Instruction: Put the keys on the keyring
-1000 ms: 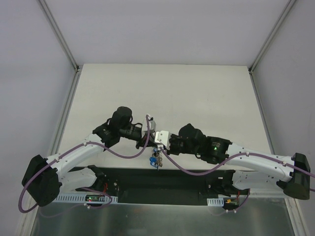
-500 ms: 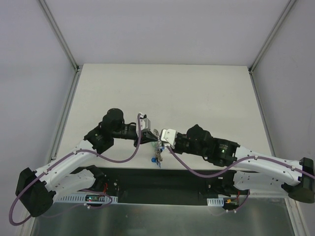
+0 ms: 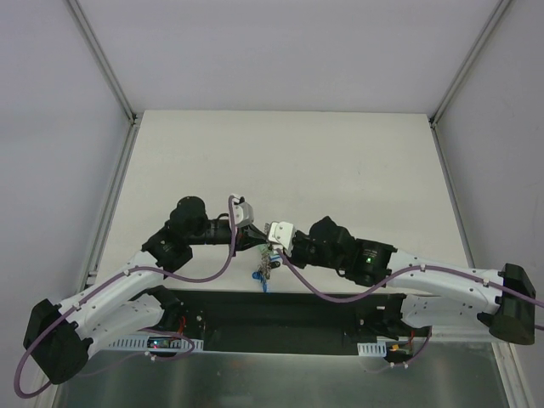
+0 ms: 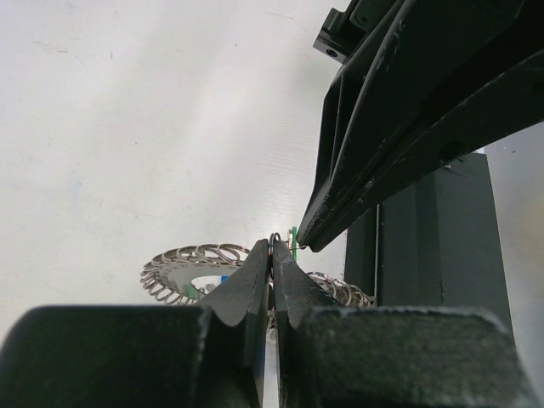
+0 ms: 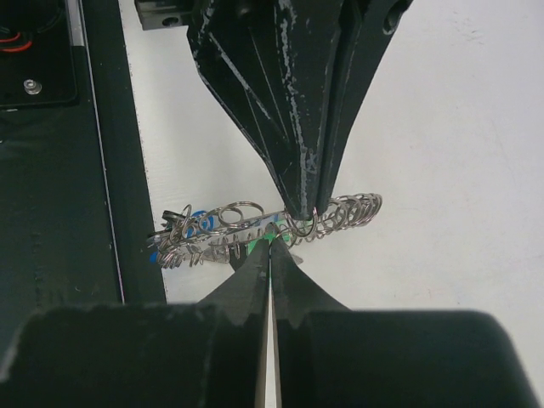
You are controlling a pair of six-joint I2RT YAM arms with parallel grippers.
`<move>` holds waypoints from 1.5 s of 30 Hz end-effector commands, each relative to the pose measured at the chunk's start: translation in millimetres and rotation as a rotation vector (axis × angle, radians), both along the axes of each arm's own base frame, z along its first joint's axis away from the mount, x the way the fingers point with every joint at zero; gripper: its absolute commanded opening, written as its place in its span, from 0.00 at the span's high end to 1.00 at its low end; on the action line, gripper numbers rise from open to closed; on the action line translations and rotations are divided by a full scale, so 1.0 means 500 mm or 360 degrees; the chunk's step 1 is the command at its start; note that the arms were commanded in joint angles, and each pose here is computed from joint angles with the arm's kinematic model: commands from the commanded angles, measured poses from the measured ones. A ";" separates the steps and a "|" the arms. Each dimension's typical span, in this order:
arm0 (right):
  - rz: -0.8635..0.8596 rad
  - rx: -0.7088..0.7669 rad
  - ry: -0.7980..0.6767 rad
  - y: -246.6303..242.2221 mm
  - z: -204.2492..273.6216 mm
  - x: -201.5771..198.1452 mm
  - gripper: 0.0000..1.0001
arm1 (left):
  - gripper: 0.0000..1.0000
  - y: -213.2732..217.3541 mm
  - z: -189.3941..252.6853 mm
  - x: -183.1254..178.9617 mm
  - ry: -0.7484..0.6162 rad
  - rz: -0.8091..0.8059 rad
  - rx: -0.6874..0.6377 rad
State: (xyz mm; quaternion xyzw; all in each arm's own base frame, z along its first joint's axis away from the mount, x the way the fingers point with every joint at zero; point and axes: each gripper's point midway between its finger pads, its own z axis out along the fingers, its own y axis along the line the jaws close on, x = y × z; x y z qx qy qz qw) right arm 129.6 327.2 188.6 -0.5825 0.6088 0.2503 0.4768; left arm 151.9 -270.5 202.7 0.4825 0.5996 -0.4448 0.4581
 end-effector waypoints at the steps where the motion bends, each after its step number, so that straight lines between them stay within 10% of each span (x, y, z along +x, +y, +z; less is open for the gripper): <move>1: -0.0016 0.0106 0.0025 0.016 0.025 -0.005 0.99 | 1.00 -0.002 0.087 0.028 -0.0215 0.0093 -0.0203; 12: -0.0327 0.0306 -0.0027 -0.032 0.092 0.039 0.56 | 1.00 0.005 0.088 0.037 -0.0239 0.0148 -0.0203; 22: -0.0400 0.0466 0.0020 0.001 0.115 0.056 0.52 | 1.00 0.006 0.088 0.041 -0.0229 0.0176 -0.0207; 35: -0.0519 0.0435 0.0067 0.021 0.082 0.083 0.57 | 1.00 0.010 0.094 0.041 -0.0240 0.0191 -0.0219; 45: -0.0438 0.0391 0.0109 0.026 0.061 0.066 0.99 | 1.00 0.019 0.101 0.046 -0.0267 0.0257 -0.0261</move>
